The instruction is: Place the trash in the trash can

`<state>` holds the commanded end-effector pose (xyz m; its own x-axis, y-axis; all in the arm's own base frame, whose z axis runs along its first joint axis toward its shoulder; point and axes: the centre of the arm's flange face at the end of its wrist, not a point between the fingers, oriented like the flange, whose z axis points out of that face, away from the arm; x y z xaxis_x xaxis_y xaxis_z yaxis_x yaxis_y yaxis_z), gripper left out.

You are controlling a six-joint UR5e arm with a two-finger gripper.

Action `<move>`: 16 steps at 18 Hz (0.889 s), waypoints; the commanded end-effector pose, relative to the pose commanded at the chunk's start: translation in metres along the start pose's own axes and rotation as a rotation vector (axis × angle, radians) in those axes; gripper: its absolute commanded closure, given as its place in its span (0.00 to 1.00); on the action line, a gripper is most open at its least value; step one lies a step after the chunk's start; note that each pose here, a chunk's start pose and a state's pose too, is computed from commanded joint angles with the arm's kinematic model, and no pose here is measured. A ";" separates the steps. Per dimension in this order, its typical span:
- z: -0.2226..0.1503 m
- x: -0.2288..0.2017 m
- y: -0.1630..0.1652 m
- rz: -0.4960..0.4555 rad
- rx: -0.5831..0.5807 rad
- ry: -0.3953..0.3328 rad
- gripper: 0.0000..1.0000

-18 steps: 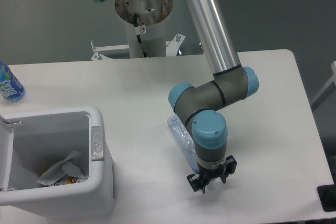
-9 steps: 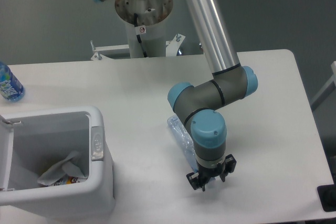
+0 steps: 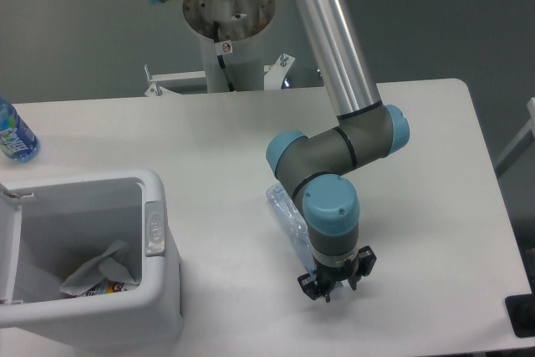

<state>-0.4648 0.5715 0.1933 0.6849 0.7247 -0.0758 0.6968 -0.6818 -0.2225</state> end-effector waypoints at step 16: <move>-0.001 0.000 0.001 0.000 -0.002 -0.001 0.58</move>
<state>-0.4637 0.5703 0.1945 0.6846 0.7248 -0.0772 0.6971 -0.6821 -0.2210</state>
